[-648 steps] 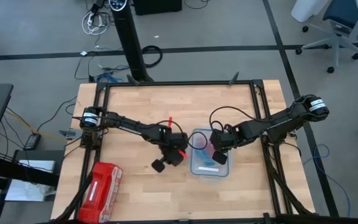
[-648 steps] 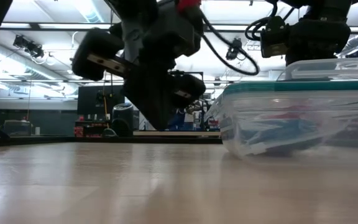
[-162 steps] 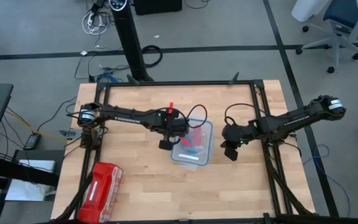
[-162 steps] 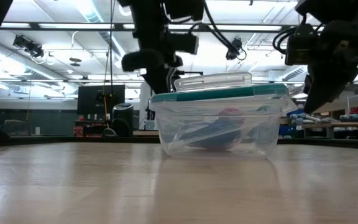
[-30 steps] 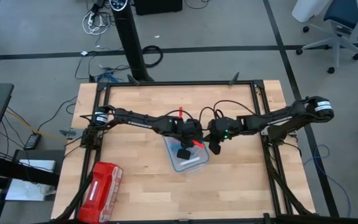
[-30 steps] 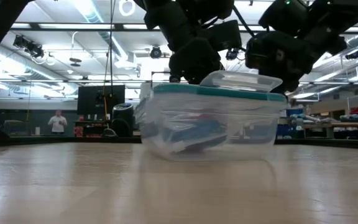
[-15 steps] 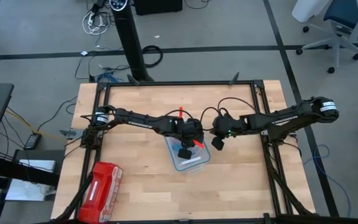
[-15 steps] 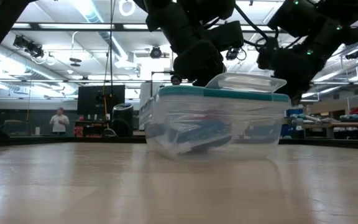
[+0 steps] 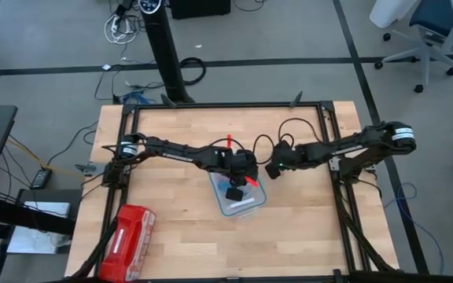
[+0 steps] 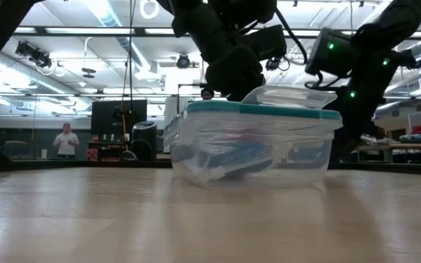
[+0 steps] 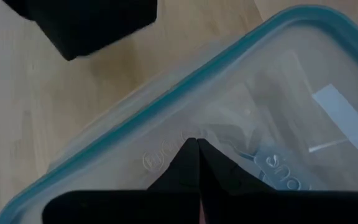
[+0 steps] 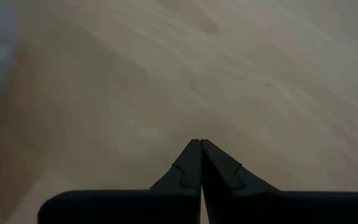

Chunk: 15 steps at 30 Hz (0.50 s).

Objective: Roll bandage
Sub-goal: Close the transparent container

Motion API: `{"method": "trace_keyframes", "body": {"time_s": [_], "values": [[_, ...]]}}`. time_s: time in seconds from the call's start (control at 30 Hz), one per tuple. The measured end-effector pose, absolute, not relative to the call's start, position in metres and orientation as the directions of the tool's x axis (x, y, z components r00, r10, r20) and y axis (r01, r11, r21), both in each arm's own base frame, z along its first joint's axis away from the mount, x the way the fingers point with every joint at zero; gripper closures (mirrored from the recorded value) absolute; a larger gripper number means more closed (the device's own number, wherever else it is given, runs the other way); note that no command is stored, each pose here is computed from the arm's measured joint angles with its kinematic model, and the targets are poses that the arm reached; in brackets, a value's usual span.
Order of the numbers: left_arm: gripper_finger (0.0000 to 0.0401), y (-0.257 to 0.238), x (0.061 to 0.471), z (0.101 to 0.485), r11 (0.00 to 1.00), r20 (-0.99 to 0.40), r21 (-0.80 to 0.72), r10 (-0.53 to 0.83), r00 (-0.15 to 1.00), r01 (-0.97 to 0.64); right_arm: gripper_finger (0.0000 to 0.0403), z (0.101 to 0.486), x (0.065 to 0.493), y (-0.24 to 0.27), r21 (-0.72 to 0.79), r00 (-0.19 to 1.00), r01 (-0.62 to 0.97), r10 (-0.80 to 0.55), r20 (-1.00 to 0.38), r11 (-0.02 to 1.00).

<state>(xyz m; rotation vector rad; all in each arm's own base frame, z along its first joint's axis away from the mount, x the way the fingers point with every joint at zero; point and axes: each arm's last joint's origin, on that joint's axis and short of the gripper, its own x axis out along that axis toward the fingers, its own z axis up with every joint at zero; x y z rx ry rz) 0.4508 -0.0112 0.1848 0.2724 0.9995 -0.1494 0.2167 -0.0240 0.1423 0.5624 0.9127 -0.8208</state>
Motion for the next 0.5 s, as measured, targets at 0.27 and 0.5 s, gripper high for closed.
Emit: {"method": "trace_keyframes", "body": {"time_s": [0.27, 0.5], "values": [[0.0401, -0.011, 0.451, 0.185, 0.962, -0.845, 0.15, 0.005, 0.535, 0.229, 0.0402, 0.134, 0.239, -0.023, -0.213, 0.179, 0.809, -0.575, -0.799, 0.548], [0.0401, -0.011, 0.451, 0.185, 0.975, -0.845, 0.126, 0.01, 0.535, 0.181, 0.0402, 0.131, 0.265, -0.01, -0.433, 0.148, 0.752, -0.767, -0.625, 0.498]]}}
